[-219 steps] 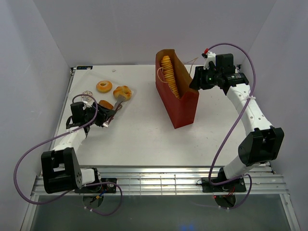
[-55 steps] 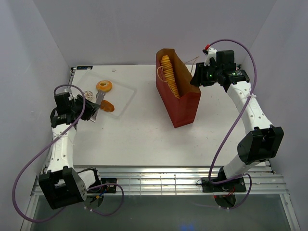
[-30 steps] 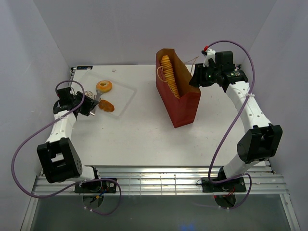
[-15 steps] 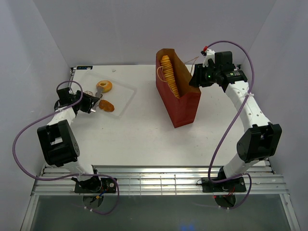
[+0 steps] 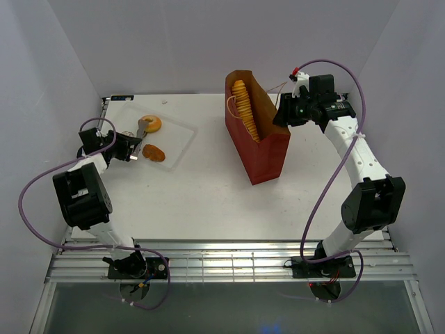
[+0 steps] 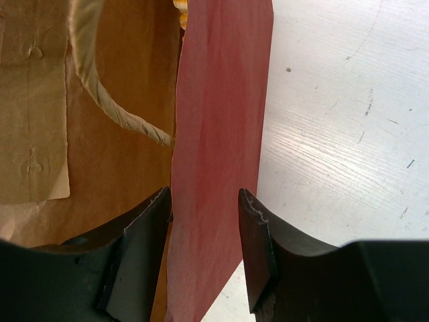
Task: Place the fake bread into the paper bag
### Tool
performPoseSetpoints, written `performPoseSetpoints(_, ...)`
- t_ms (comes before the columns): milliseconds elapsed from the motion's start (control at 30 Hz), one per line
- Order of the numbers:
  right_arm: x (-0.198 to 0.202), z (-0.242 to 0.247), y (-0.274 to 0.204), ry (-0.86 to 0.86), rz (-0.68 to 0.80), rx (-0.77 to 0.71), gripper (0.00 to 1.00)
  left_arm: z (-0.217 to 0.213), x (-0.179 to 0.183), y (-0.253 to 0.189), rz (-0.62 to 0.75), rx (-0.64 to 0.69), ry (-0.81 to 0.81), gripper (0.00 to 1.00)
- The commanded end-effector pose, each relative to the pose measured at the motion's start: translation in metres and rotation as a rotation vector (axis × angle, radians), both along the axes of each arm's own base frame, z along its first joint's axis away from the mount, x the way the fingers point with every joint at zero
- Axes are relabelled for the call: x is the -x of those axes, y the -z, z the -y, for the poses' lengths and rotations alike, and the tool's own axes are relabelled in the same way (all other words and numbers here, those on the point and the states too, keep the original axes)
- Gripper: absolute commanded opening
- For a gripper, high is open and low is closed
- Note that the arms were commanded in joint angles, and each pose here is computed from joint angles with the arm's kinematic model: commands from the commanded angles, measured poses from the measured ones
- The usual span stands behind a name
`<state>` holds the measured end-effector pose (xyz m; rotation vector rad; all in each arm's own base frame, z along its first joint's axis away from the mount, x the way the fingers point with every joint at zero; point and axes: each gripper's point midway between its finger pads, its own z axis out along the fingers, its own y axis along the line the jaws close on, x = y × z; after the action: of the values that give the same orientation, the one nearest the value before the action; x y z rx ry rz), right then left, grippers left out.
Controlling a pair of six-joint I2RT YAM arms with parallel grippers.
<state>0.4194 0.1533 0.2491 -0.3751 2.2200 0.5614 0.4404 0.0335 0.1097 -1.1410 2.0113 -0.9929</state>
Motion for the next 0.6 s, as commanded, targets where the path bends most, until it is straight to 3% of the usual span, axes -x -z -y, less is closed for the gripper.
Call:
performPoseSetpoints(0, -0.0086, -0.0020, -0.0092, -0.006, 0.049, 0.005, 0.51, -0.0025, -0.0173, -0.0264, 0.098, 0.014, 0.024, 0.55)
performPoseSetpoints(200, -0.0091, -0.0023, -0.0099, -0.007, 0.048, 0.004, 0.51, -0.0003, -0.0239, -0.0232, 0.111, 0.049, 0.040, 0.50)
performPoseSetpoints(567, -0.0085, -0.0026, -0.0116, -0.008, 0.051, 0.005, 0.51, 0.0034, -0.0214, -0.0283, 0.123, 0.057, 0.061, 0.25)
